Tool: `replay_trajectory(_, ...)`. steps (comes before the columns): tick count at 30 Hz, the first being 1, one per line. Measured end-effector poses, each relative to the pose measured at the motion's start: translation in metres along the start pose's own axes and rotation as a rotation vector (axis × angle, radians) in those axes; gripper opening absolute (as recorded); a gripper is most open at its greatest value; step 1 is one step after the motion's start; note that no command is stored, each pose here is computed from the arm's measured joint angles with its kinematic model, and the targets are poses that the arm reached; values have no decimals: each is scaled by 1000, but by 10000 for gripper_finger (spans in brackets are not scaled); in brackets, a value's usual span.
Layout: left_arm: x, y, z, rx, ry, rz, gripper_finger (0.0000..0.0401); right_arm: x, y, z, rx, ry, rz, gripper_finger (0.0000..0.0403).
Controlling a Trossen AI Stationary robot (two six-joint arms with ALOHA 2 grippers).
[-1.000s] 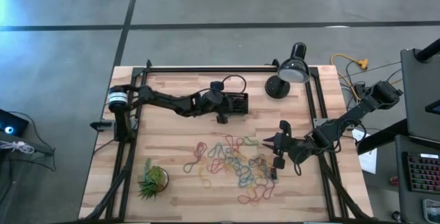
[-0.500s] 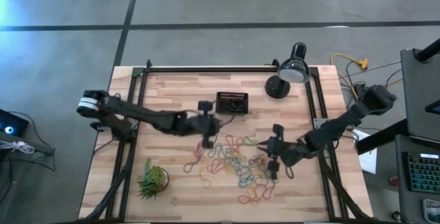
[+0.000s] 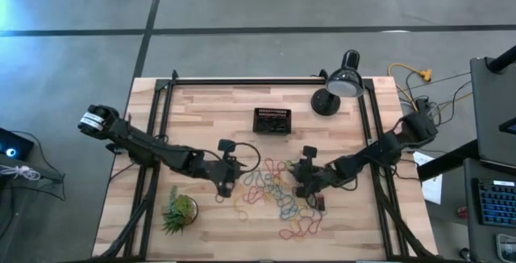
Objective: Pick and place rubber bands into bin
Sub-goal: Put the green rubber band into the basket
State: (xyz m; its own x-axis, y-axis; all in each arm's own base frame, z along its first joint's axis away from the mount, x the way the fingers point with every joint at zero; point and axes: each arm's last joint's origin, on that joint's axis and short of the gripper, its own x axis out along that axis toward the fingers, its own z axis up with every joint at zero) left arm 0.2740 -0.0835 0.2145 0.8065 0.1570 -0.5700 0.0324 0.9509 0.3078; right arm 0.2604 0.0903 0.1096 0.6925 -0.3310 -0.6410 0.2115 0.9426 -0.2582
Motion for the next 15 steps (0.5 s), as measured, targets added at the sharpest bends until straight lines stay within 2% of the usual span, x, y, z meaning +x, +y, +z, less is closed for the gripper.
replay_trajectory(6, 1, 1, -3, 3, 0, 38, 73, 3, -7, 9, 64, -2, -10, 118)
replay_trajectory(8, 1, 1, -3, 14, 7, 49, 73, 4, -7, 12, 77, -1, 28, 123)
replay_trajectory(11, 1, 1, -5, 34, 13, 49, 73, 7, -6, 12, 73, 27, 74, 127)
replay_trajectory(15, 1, 1, -5, 34, 11, 49, 73, 9, -7, 10, 73, 92, 54, 125)
